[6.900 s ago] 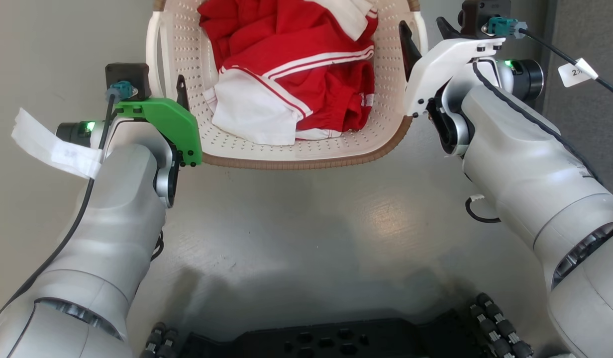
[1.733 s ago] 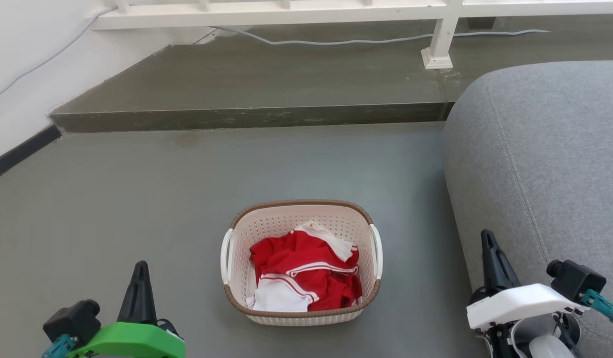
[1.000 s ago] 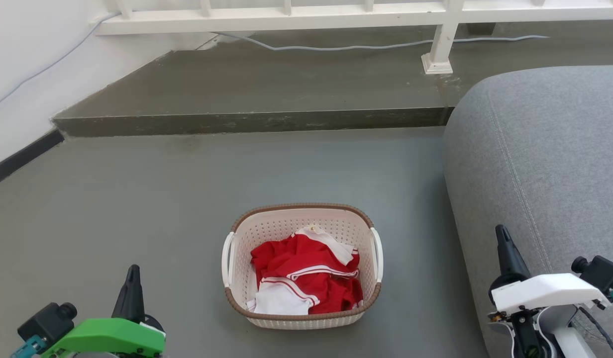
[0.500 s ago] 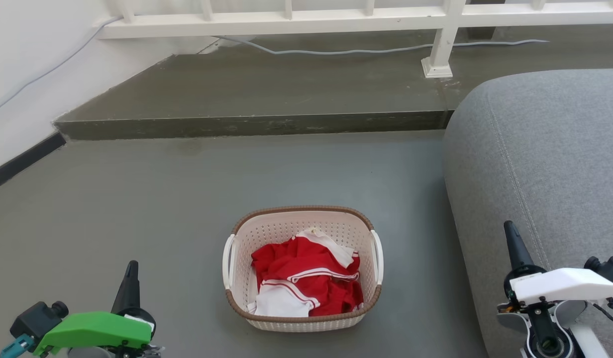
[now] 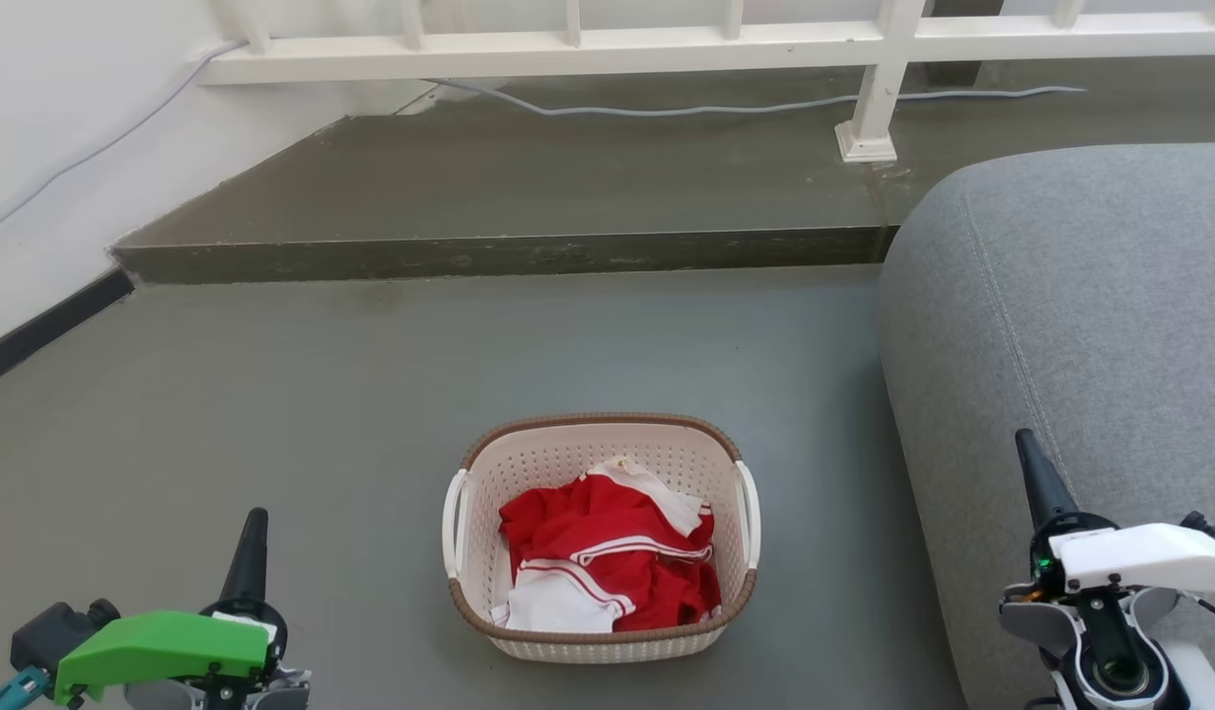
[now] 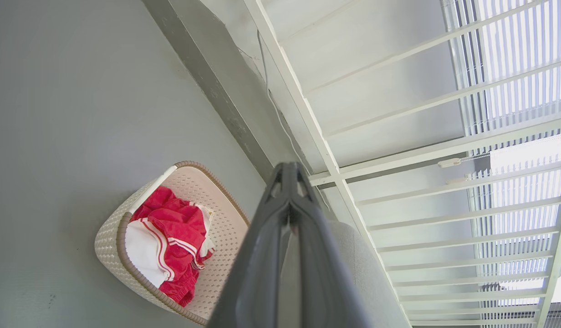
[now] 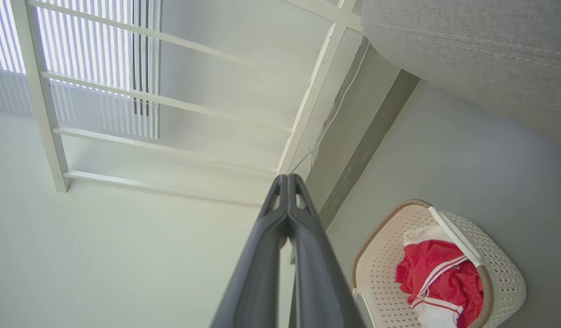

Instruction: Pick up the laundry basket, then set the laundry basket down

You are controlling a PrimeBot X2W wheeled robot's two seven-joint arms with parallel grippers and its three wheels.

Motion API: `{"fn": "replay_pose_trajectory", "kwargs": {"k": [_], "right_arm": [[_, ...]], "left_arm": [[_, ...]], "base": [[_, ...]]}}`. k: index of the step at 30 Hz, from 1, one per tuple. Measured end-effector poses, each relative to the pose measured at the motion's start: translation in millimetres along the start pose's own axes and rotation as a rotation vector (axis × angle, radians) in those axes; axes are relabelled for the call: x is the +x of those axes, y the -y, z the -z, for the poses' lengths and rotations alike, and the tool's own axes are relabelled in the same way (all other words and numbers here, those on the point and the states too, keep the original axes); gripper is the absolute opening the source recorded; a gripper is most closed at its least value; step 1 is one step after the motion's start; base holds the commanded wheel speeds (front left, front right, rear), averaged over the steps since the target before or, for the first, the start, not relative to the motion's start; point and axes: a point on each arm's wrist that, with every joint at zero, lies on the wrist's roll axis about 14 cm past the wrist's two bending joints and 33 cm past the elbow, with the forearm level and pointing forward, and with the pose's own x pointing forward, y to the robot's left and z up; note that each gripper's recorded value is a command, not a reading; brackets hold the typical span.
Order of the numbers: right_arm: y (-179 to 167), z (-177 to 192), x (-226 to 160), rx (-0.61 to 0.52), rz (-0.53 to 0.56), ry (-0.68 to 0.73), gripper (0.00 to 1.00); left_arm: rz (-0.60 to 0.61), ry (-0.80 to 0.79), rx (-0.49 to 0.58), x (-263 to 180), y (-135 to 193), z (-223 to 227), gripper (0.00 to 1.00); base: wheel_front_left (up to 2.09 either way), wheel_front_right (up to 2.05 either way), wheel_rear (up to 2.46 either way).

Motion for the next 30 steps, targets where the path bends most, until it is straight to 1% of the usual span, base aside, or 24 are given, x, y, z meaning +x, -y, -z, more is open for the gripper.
{"fn": "replay_pose_trajectory", "kwargs": {"k": [12, 26, 30], "right_arm": [[-4, -9, 4, 0.157, -0.024, 0.006, 0.00], [-14, -24, 9, 0.340, -0.083, 0.025, 0.00], [-13, -26, 10, 0.354, -0.081, 0.030, 0.00]], "left_arm": [[0.018, -0.001, -0.164, 1, 1, -6, 0.00], [0.064, 0.002, -0.348, 6, 9, -13, 0.00], [0.069, 0.007, -0.357, 7, 10, -14, 0.00]], "base": [[0.00, 0.00, 0.00], [0.00, 0.00, 0.00], [0.00, 0.00, 0.00]]}}
